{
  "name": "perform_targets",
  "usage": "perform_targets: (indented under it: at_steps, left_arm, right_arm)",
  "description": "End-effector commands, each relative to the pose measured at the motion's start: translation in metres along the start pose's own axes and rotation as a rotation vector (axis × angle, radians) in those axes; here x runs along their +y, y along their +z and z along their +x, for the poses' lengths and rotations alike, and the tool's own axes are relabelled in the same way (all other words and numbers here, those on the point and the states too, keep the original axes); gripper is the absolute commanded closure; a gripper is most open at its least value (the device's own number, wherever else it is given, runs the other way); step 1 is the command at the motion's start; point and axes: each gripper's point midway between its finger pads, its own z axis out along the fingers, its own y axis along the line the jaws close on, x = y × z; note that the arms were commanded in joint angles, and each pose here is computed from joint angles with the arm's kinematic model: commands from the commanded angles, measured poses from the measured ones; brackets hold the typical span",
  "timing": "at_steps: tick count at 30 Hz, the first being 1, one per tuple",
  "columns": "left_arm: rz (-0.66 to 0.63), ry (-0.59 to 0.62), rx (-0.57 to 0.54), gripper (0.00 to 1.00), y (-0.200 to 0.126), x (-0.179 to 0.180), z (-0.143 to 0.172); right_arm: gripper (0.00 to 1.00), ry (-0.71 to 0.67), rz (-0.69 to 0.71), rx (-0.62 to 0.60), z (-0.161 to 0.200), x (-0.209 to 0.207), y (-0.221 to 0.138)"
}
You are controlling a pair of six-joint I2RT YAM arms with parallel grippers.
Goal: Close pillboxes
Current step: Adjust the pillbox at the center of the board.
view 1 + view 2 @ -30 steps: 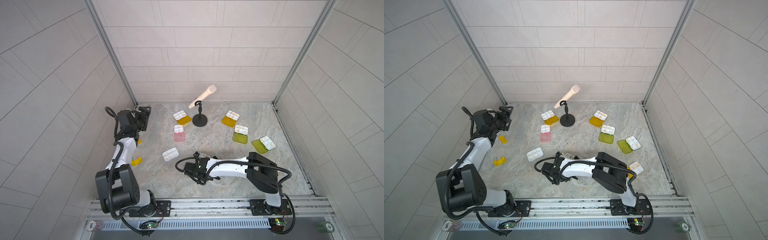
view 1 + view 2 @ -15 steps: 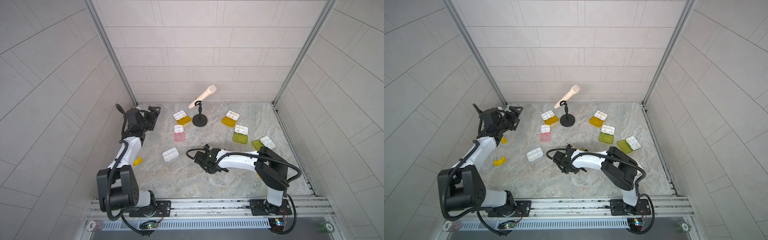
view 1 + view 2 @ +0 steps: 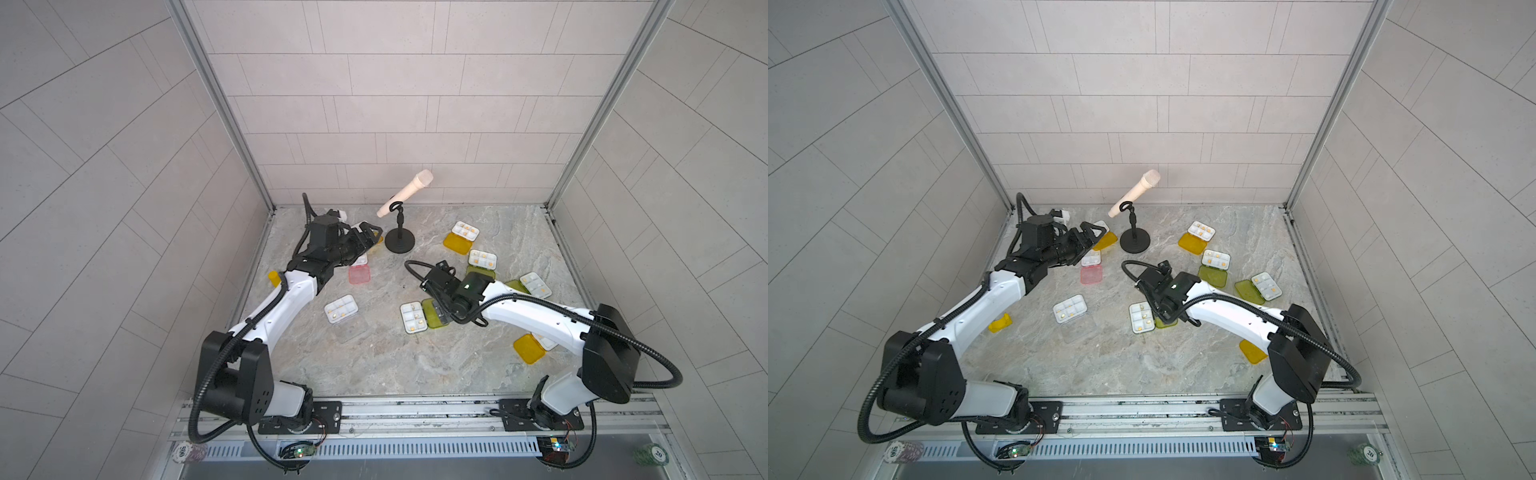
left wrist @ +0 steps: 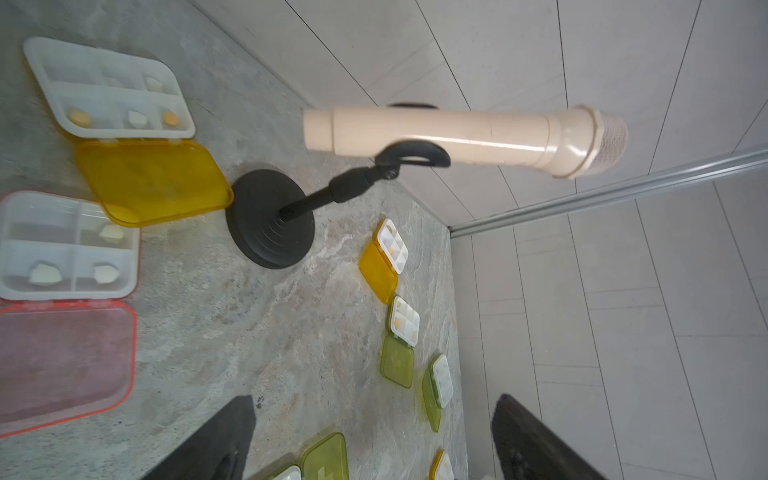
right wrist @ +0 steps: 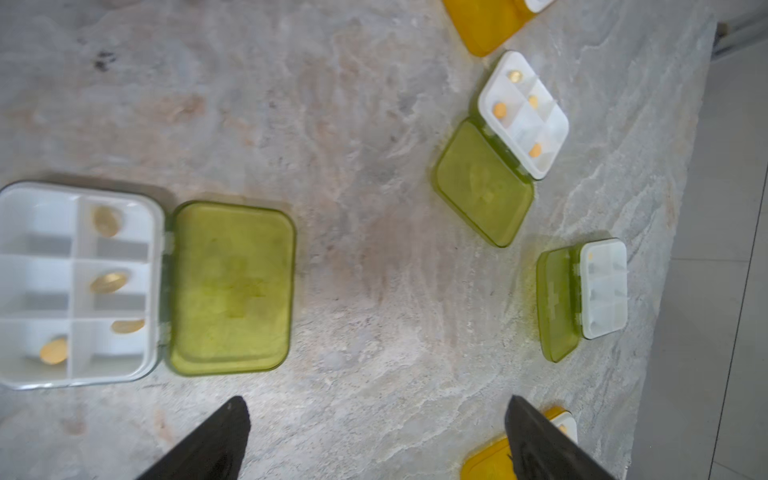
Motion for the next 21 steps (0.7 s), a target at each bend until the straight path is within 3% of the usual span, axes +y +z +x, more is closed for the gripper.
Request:
perform_targets:
  at_steps: [1, 3, 7, 12, 21]
  left_arm:
    - [-0.029, 0.105, -0.035, 0.09, 0.001, -0.008, 0.002]
    - [0.002, 0.152, -0.052, 0.12, 0.001, -0.021, 0.002]
    - [-0.073, 0.128, -0.083, 0.11, 0.000, -0.012, -0.001]
    - [-0.217, 0.085, 0.041, 0.08, 0.013, 0.033, 0.028]
    - [-0.360, 0.055, 0.220, 0.05, 0.005, 0.058, 0.057]
  right_arm:
    - [0.03, 0.085, 0.001, -0.009, -0.004, -0.025, 0.001]
    - [0.03, 0.161, -0.016, -0.018, -0.009, -0.036, 0.005]
    - [0.03, 0.288, -0.072, -0.032, -0.016, -0.053, 0.016]
    - [0.02, 0.247, -0.107, -0.072, -0.023, -0.056, 0.025]
    - [0.04, 0.224, -0.239, 0.015, -0.011, -0.035, 0.043]
